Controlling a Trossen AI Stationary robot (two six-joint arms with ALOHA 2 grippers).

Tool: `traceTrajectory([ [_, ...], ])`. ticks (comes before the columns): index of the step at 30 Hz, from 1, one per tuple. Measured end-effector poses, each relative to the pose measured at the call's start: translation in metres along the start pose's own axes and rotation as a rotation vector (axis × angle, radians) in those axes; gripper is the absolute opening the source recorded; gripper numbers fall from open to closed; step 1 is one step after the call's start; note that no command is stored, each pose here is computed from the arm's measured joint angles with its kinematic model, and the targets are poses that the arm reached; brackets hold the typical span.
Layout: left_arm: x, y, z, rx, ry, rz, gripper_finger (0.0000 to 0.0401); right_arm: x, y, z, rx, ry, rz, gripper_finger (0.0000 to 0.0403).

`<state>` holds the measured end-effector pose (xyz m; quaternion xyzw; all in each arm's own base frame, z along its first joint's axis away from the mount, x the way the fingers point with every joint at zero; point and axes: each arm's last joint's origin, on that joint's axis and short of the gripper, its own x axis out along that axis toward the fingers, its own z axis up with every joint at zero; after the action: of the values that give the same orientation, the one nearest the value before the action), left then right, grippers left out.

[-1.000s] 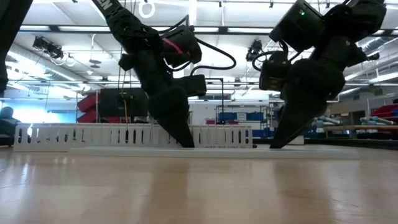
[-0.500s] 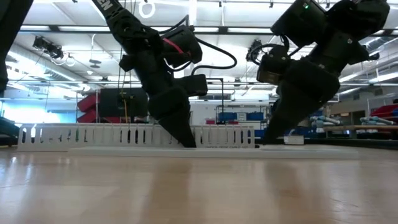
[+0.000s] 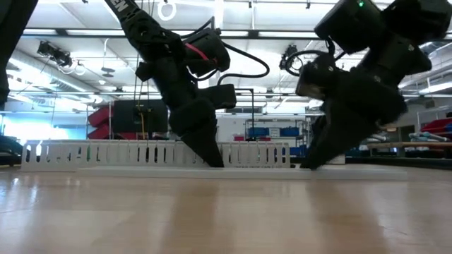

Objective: Ziptie cables
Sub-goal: Close the white cable duct

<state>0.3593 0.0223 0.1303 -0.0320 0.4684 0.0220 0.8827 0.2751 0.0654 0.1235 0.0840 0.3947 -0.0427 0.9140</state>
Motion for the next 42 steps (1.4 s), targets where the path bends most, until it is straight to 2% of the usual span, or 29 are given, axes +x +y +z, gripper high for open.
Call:
traceTrajectory([
  [5, 0.0, 0.0, 0.0, -0.008, -0.001, -0.002, 0.0245, 0.012, 0.003, -0.011, -0.097, 0.04, -0.033, 0.0376],
  [14, 0.0, 0.0, 0.0, -0.012, -0.001, -0.002, 0.0245, 0.013, 0.01, -0.015, -0.081, 0.033, -0.04, 0.0364],
  [21, 0.0, 0.0, 0.0, -0.012, 0.0, -0.003, 0.0245, 0.009, 0.013, -0.014, -0.055, 0.033, -0.009, 0.0334],
  [37, 0.0, 0.0, 0.0, -0.013, 0.005, -0.004, 0.0245, 0.007, 0.016, -0.017, -0.043, 0.037, -0.037, 0.0242],
  [42, 0.0, 0.0, 0.0, -0.013, 0.005, -0.003, 0.0245, 0.007, 0.016, -0.017, -0.047, 0.037, -0.038, 0.023],
])
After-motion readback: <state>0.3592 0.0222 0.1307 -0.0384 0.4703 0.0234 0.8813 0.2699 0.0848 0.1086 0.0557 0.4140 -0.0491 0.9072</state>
